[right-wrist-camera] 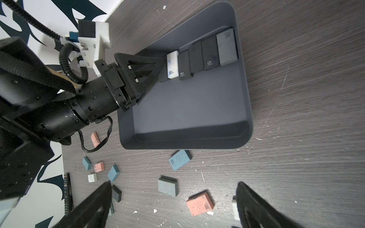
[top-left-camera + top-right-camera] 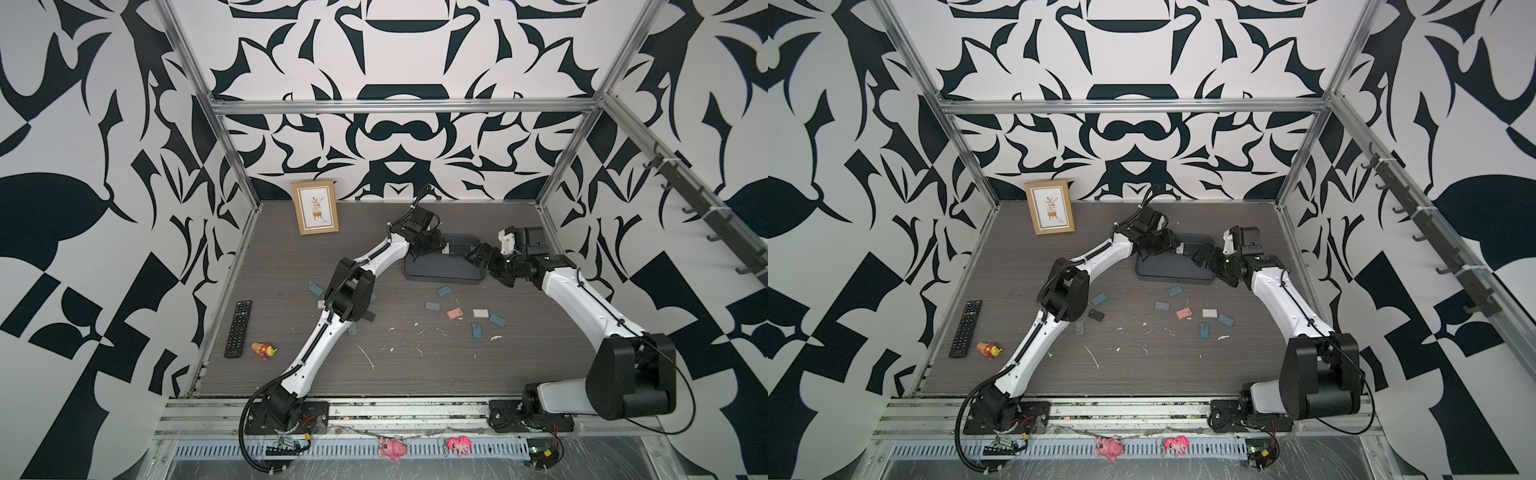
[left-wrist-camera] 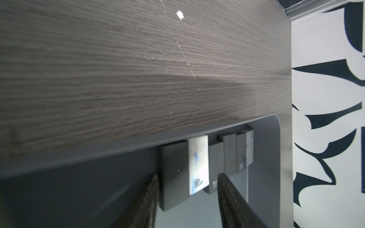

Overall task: Put the eraser in the storage box
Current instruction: Place the eraser in the storage box, then pick up the eraser from the center of the board.

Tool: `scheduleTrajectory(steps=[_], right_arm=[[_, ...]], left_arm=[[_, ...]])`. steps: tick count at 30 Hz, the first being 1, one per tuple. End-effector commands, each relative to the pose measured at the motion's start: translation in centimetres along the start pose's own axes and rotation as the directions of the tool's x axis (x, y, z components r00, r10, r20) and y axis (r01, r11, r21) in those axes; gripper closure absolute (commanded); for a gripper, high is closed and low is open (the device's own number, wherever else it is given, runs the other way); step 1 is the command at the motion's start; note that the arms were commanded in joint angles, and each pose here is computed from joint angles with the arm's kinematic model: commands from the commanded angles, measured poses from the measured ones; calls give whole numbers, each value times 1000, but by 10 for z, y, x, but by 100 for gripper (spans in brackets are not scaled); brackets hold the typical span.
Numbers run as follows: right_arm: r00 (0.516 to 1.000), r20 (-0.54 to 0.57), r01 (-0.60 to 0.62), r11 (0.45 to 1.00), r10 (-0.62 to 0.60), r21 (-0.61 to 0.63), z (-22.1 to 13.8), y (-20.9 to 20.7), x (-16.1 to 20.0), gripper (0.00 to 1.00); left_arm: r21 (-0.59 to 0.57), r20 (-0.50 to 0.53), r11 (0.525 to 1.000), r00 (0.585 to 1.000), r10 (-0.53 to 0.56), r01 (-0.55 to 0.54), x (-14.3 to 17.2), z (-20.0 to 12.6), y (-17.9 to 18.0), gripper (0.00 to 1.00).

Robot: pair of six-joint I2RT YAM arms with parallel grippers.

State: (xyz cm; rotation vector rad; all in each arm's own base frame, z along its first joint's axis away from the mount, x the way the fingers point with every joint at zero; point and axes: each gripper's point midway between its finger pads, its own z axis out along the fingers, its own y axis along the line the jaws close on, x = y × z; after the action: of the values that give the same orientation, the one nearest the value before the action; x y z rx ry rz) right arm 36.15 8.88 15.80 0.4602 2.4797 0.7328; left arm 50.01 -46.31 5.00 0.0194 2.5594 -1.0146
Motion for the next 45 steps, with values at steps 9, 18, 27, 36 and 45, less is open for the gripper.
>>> scheduleTrajectory(steps=[9, 18, 27, 36, 45], right_arm=[[998, 32, 46, 993, -50, 107, -20, -15, -1, 1], [999, 1, 38, 968, -39, 249, -29, -42, 13, 1], [994, -49, 113, 940, -103, 323, -18, -34, 38, 1], [985, -130, 149, 939, -114, 310, 32, -12, 86, 1], [975, -182, 185, 923, -129, 336, 71, -8, 103, 6]], left_arm=[[-1, -1, 999, 999, 37, -37, 1, -35, -23, 19], [12, 24, 996, 996, 87, -87, 6, -67, -50, 1], [-19, 70, 986, 983, 168, -168, 16, -130, -58, 1], [-136, 105, 965, 965, 239, -224, 45, -199, -26, 1], [-196, 112, 956, 964, 242, -218, 85, -243, 7, 1]])
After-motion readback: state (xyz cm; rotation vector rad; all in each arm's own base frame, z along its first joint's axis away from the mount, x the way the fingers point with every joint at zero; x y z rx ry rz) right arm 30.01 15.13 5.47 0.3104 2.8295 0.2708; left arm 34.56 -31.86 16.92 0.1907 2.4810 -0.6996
